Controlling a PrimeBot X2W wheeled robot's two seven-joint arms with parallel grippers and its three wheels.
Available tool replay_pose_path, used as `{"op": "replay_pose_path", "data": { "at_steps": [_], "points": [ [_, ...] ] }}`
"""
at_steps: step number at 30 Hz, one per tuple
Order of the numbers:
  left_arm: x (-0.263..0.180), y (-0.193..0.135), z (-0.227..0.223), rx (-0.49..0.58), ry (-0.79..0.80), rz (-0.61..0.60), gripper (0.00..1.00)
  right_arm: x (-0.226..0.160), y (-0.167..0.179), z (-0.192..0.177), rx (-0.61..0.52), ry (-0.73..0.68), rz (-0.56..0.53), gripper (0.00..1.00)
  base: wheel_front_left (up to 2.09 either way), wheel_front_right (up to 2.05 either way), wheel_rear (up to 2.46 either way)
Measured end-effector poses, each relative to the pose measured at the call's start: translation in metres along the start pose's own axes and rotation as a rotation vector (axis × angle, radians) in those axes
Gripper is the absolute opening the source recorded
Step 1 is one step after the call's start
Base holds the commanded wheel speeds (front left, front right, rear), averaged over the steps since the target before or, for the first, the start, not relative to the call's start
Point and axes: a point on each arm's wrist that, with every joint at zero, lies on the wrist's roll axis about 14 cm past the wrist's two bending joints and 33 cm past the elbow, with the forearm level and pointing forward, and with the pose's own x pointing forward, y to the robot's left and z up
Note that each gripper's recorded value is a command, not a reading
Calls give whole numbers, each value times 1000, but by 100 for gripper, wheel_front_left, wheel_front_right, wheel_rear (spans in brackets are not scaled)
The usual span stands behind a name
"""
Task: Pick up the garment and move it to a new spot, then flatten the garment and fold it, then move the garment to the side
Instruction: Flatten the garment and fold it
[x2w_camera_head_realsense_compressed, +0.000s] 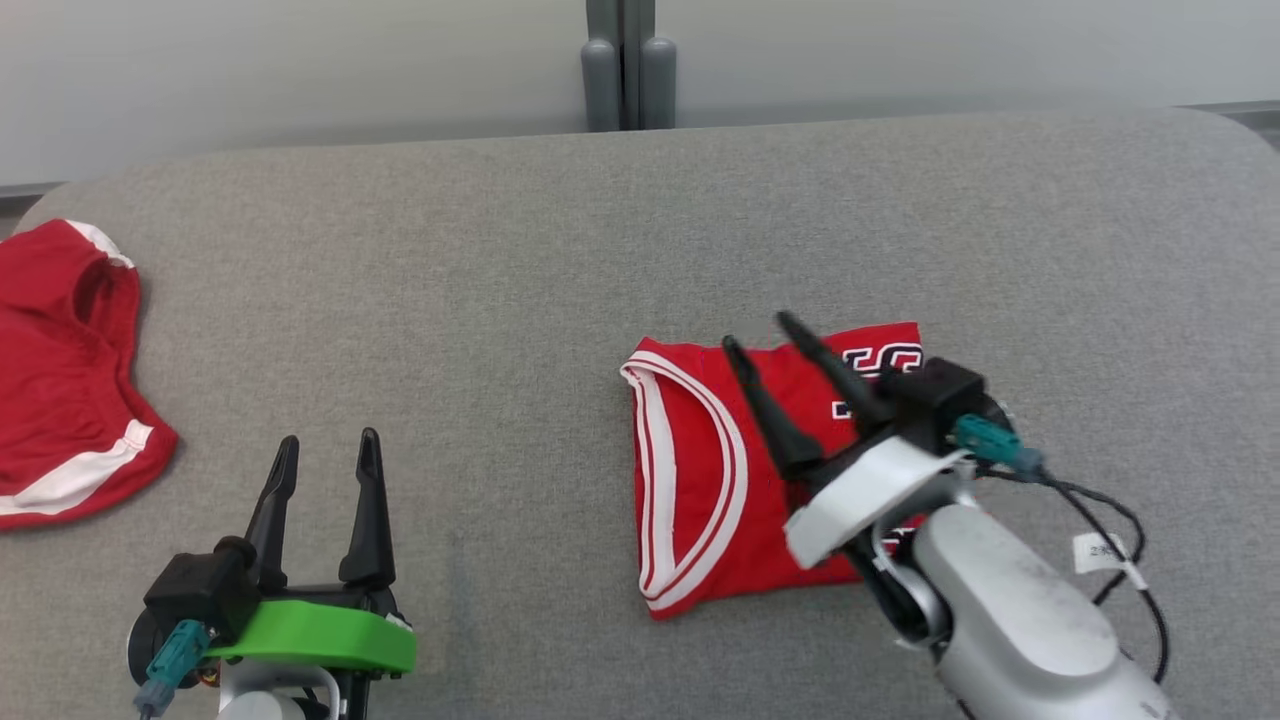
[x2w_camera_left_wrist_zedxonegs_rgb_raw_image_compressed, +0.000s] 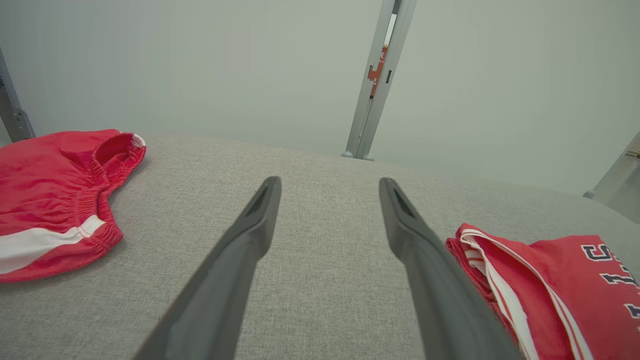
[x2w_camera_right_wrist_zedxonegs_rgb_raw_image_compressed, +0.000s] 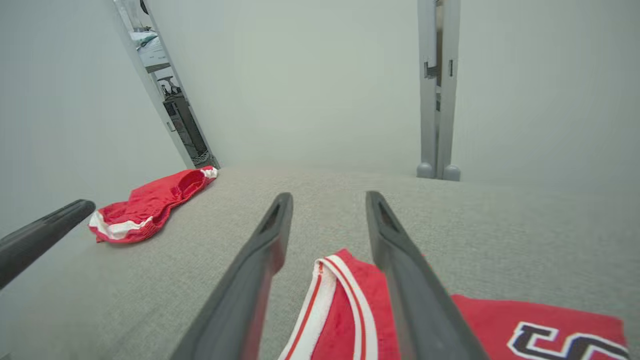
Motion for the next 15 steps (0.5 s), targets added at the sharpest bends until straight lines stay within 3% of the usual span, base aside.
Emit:
{"op": "replay_pose_path", "data": {
  "at_steps": [8,15],
  "points": [
    [-5,-12,4,1,-9,-34,100,-62,-89,52,-123,-130,-309,100,0,0,0],
    [-11,-19,8,2,-21,-51,100,-112,-124,51,-156,-84,-467,100,0,0,0]
  ]
}}
